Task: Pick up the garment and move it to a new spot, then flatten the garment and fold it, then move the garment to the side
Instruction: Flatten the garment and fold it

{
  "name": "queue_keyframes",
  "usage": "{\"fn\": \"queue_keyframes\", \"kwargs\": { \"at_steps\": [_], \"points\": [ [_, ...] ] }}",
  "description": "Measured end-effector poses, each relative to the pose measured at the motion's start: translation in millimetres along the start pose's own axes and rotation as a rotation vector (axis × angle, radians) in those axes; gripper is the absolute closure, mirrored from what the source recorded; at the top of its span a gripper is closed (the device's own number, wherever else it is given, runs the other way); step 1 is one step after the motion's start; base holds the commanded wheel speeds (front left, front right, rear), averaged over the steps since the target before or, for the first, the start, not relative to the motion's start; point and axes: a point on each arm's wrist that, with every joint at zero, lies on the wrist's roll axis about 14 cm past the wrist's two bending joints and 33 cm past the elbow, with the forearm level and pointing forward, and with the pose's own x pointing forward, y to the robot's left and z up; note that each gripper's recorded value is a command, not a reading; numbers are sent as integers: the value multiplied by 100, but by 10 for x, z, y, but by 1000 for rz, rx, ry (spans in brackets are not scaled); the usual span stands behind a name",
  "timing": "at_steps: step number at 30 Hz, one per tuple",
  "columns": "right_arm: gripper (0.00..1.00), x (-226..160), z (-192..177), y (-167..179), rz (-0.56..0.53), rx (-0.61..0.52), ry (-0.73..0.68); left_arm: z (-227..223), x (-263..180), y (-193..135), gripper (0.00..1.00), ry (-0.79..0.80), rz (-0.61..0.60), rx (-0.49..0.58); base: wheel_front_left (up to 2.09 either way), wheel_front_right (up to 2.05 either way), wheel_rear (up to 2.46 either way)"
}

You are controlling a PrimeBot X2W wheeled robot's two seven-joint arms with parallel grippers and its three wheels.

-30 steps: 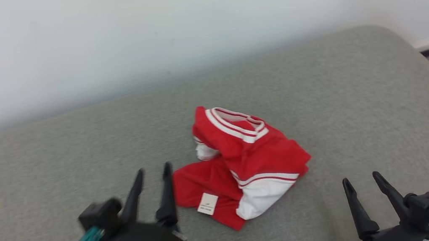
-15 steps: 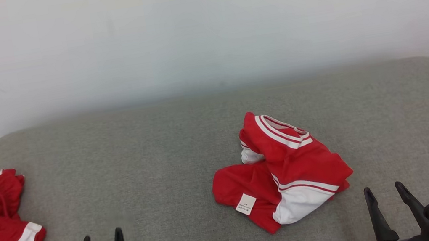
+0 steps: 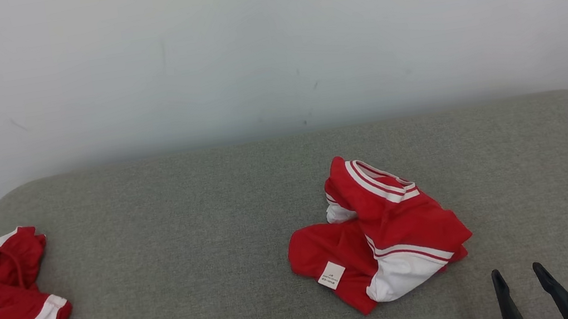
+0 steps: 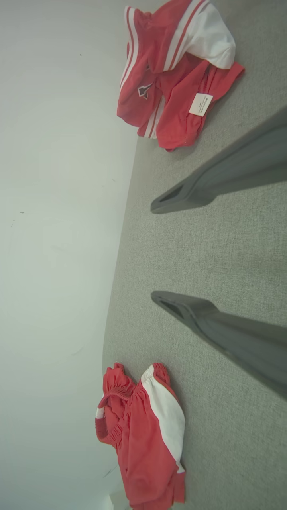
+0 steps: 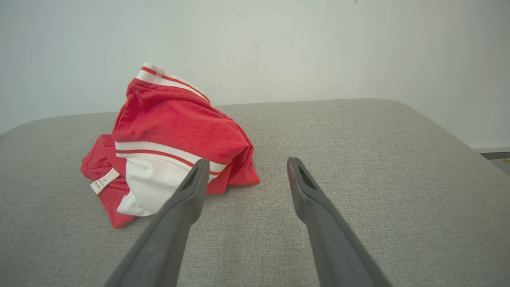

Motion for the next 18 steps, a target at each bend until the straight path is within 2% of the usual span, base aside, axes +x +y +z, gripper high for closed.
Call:
{"fn": "queue_keyframes", "kwargs": {
  "at_steps": [18],
  "points": [
    [0, 21, -45, 19, 4, 26, 11, -5, 49, -49, 0, -5, -5, 13, 0, 0, 0]
  ]
}}
